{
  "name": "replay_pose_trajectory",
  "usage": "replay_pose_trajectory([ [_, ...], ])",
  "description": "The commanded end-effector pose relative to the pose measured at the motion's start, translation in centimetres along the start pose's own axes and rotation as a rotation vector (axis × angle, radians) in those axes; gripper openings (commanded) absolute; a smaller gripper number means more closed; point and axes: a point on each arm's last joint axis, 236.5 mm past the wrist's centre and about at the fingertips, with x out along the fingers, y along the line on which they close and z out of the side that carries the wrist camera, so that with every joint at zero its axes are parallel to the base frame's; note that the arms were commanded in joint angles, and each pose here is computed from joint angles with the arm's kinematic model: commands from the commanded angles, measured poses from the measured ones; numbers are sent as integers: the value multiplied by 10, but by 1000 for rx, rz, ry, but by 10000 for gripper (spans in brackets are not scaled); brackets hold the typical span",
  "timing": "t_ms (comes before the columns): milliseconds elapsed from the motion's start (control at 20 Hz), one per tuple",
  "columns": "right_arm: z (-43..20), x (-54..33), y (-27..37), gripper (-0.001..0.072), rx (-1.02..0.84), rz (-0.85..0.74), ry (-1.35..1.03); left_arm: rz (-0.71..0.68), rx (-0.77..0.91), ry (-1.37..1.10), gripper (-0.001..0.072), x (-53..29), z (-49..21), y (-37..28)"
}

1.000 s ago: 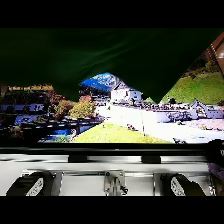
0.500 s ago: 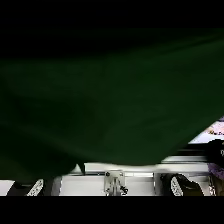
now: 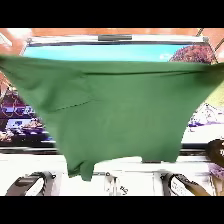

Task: Fold the shirts.

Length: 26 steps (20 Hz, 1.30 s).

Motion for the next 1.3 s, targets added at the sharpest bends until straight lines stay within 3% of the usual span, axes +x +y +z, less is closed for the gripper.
replay_pose_trajectory([
  [0,6,119,-11,66,32,21,154,-45,-159,141,35,103,-58,21],
  [150,25,216,7,66,-1,33,125,-56,-283,149,35,183,-70,43],
  [300,59,286,15,67,-7,31,-31,-110,-258,179,35,245,-84,48],
  [600,125,326,5,66,-3,6,-352,71,-311,-64,35,337,-70,101],
  [900,91,355,-35,66,5,-118,-222,55,-330,-59,35,383,-98,68],
  [1250,43,365,-36,66,33,-125,-22,34,-363,2,36,404,-127,53],
])
